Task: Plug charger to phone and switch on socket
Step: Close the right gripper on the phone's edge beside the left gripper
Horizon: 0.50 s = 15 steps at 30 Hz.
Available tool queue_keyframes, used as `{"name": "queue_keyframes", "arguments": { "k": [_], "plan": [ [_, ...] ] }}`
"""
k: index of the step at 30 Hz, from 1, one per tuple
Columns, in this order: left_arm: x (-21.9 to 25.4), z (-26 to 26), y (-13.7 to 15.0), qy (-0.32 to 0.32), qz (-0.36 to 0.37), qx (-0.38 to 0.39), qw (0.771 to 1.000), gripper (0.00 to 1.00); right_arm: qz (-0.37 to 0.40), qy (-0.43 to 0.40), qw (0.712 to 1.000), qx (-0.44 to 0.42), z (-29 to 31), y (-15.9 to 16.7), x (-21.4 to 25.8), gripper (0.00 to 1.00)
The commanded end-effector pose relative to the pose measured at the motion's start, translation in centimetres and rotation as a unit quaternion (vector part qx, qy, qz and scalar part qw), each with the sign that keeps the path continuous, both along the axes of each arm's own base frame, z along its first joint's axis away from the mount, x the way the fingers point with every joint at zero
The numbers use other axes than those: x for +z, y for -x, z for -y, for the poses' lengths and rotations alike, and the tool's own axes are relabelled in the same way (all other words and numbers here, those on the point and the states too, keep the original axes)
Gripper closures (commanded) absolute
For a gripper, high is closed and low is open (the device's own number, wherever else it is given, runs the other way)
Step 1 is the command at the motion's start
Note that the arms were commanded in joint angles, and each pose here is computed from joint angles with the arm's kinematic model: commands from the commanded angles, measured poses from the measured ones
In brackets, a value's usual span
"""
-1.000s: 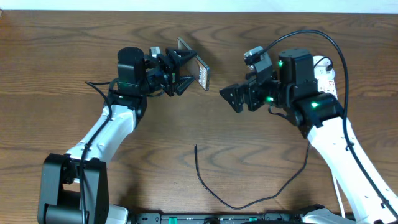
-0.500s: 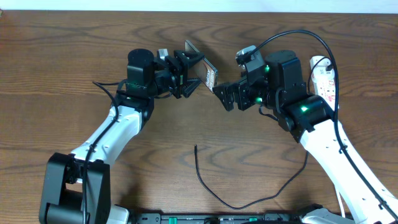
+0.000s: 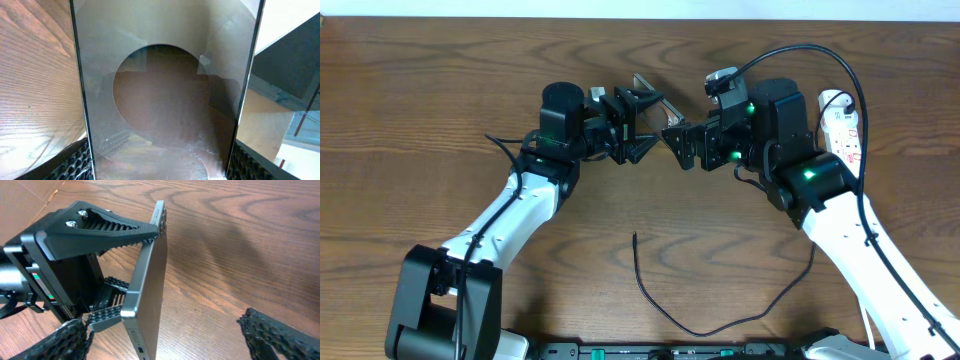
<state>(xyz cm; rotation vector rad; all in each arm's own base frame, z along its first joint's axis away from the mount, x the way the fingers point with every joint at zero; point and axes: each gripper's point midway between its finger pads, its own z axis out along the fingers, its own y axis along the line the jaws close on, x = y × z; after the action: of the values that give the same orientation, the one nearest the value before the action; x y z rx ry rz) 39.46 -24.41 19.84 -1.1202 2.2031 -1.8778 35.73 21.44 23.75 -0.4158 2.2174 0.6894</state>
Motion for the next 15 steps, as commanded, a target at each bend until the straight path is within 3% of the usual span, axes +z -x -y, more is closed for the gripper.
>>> {"name": "queue_keyframes", "arguments": {
  "k": [1, 15],
  "plan": [
    [1.6, 0.5, 0.5, 0.018, 0.005, -0.008, 1.0, 0.93, -0.002, -0.002, 1.0, -0.003, -0.3, -0.5, 0.1, 0.05],
    [1.6, 1.8, 1.3, 0.019, 0.001, -0.023, 1.0, 0.93, -0.014, 0.003, 1.0, -0.003, -0.8, -1.5, -1.6, 0.09]
  ]
}}
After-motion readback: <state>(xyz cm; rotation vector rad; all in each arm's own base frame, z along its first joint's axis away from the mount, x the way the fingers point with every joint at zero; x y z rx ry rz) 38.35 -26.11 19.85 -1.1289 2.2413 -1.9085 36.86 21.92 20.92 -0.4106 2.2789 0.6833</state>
